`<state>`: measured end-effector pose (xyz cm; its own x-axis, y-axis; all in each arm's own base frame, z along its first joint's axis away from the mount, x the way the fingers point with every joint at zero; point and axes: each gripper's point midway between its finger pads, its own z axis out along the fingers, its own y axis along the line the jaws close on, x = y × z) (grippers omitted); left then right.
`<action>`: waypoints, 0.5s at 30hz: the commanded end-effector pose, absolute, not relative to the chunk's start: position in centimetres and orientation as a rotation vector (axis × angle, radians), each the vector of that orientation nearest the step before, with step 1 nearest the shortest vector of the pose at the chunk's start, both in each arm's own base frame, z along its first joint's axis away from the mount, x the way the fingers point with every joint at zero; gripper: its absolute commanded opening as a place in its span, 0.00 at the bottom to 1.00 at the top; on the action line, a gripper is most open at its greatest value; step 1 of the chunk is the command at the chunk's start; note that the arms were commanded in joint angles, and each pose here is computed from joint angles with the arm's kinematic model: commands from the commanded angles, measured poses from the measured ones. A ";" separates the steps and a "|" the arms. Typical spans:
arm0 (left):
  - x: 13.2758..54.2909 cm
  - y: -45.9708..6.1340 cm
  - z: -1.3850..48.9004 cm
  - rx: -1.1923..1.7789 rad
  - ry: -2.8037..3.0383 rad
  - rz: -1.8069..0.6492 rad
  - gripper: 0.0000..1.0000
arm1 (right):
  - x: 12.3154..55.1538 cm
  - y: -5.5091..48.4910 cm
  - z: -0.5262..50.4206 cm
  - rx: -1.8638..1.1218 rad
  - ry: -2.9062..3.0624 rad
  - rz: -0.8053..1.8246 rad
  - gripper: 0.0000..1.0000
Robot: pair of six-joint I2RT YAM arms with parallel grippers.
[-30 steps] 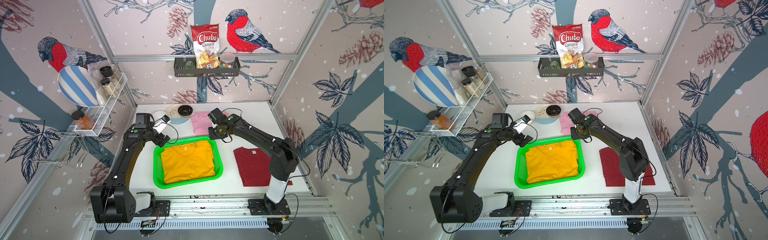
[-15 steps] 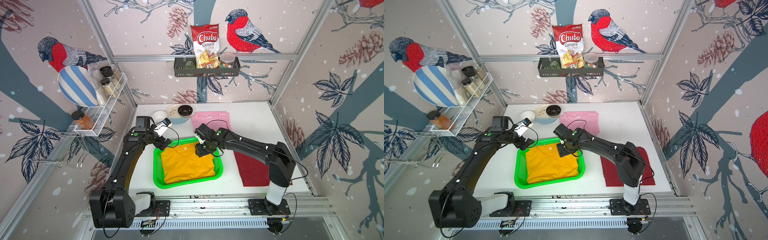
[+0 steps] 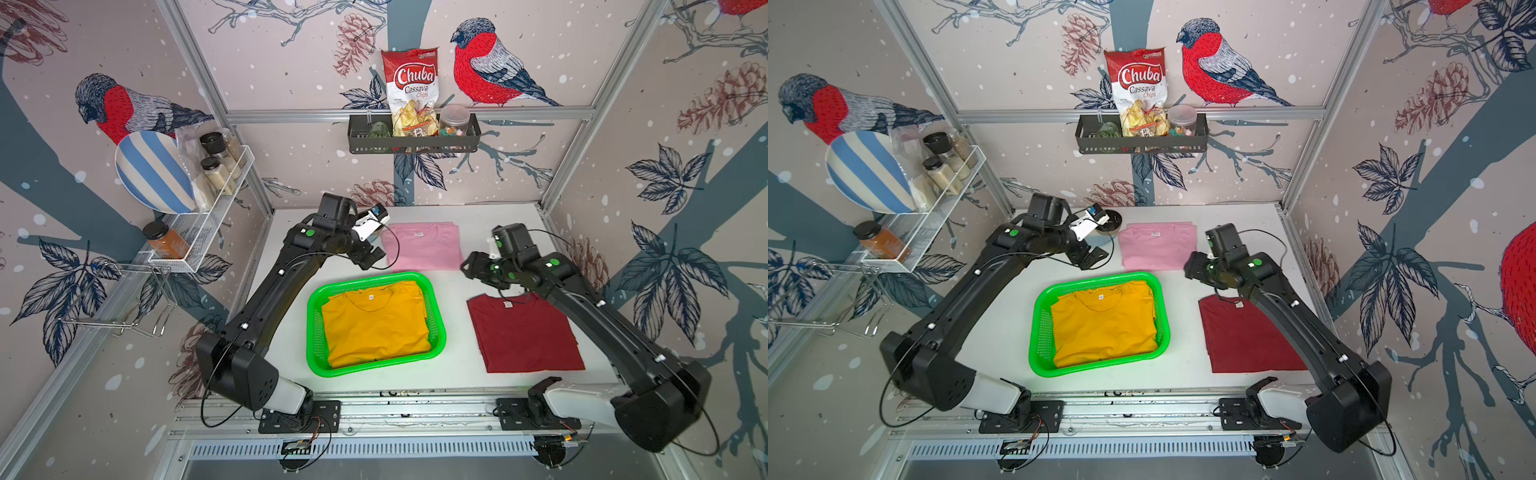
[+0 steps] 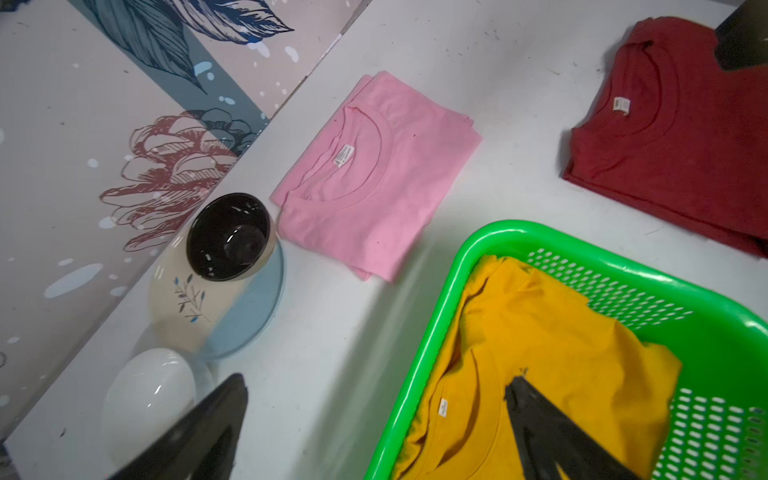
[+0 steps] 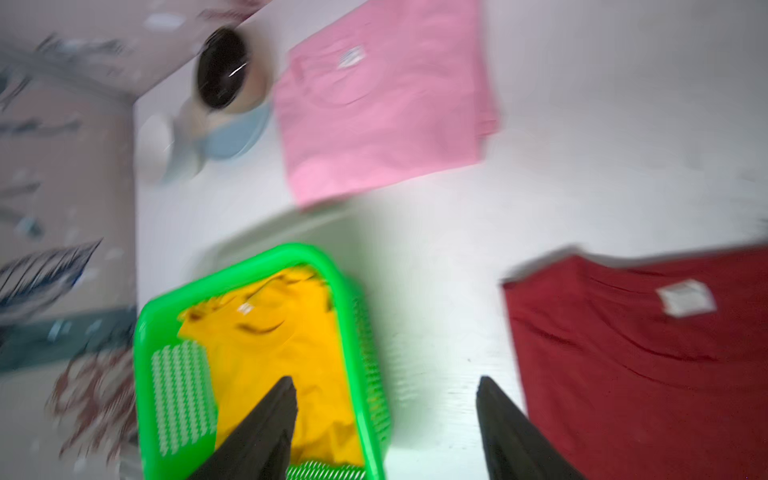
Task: Put the folded t-shirts into the basket
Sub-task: Pick up the T-shirt from the center of the board.
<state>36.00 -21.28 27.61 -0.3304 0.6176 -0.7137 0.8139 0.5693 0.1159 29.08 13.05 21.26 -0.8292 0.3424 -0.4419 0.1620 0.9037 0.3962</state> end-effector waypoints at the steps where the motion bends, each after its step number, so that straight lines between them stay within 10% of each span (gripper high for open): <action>1: 34.8 -25.4 27.2 1.128 2.123 -0.515 0.96 | 26.6 2.1 18.9 0.826 2.474 0.029 0.74; 3: 34.8 -28.4 26.8 1.156 2.117 -0.516 0.96 | 25.7 -1.6 18.6 0.954 2.412 -0.044 0.98; 15: 33.8 -43.9 21.3 1.334 2.116 -0.662 0.95 | 23.2 -9.1 17.1 1.481 2.248 0.000 1.00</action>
<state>33.92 -41.59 22.08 -0.3449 0.6600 -0.6674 0.9151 0.3946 -0.0827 23.13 -8.96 17.65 -0.3373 0.8444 -0.4162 0.8437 0.4673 0.2643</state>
